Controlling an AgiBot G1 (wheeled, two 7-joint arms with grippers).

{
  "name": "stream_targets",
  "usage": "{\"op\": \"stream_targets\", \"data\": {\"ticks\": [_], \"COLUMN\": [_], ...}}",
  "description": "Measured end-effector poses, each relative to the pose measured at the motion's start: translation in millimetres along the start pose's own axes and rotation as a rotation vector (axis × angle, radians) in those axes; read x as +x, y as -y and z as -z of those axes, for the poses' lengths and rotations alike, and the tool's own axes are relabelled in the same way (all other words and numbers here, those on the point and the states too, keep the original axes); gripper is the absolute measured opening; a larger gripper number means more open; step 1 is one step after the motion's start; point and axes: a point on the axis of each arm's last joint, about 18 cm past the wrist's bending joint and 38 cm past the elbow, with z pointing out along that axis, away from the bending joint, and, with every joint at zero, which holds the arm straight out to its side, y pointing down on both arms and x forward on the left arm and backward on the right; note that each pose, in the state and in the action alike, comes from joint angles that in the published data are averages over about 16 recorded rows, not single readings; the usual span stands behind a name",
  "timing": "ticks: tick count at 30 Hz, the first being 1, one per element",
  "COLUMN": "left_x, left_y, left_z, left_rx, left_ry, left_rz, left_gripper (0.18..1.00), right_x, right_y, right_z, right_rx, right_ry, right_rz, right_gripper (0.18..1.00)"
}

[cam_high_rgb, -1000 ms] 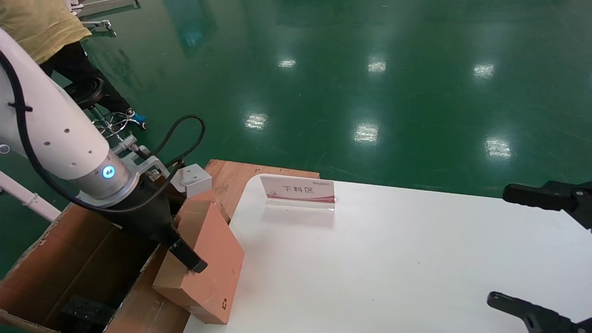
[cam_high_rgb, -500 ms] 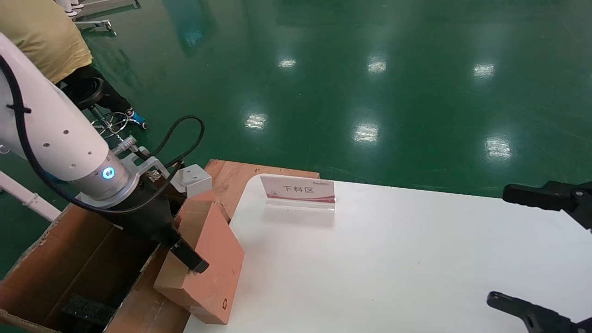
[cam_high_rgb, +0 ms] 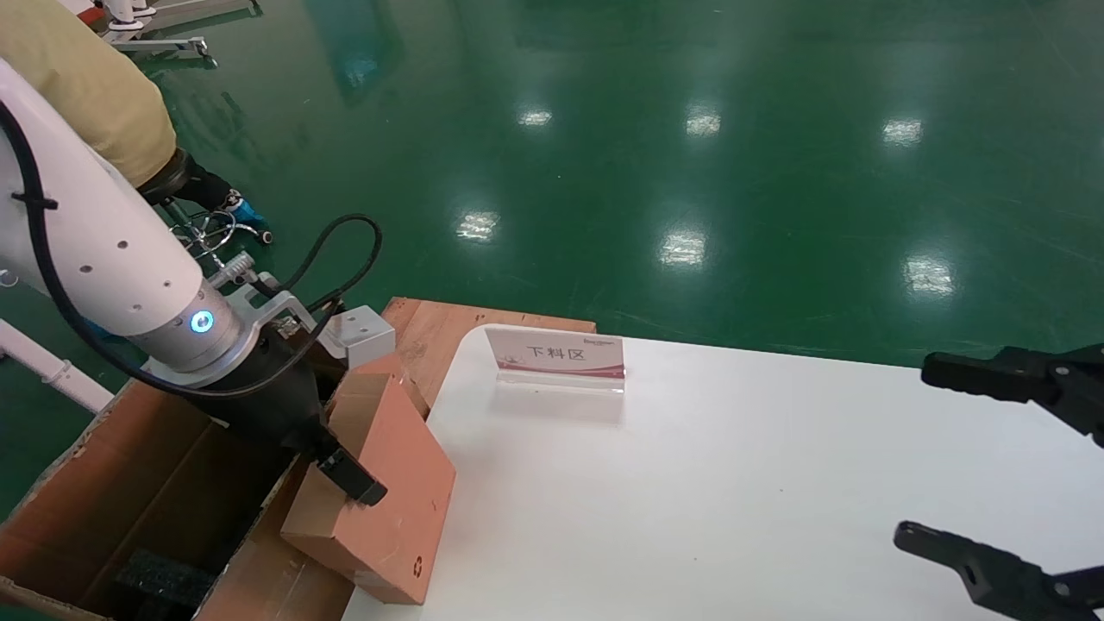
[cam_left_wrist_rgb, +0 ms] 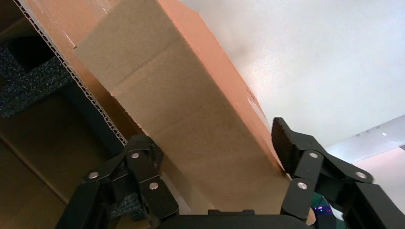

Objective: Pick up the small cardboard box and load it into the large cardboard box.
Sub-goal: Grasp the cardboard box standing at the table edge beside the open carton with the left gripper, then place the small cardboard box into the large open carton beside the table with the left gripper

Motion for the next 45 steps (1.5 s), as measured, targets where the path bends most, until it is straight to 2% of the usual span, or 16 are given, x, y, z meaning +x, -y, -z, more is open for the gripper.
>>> {"op": "stream_targets", "data": {"ticks": [8, 21, 26, 31, 36, 45], "left_x": [0, 0, -1, -3, -2, 4], "left_y": [0, 1, 8, 21, 37, 51], "left_z": [0, 1, 14, 48, 100, 197], "left_rx": [0.0, 0.002, 0.04, 0.13, 0.255, 0.441], "left_ry": [0.001, 0.0, -0.003, 0.01, 0.038, 0.154], "left_rz": [-0.001, 0.0, -0.003, -0.029, -0.086, -0.192], "left_gripper": [0.715, 0.449, 0.4, 0.374, 0.367, 0.363], "right_x": [0, 0, 0, 0, 0, 0], "right_y": [0, 0, 0, 0, 0, 0], "right_z": [0, 0, 0, 0, 0, 0], "right_rx": [0.0, 0.0, 0.0, 0.0, 0.0, 0.0], "right_ry": [0.0, 0.0, 0.0, 0.0, 0.0, 0.0], "right_rz": [0.0, 0.0, 0.0, 0.0, 0.0, 0.0], "right_gripper": [0.742, 0.439, 0.344, 0.271, 0.227, 0.236]}}
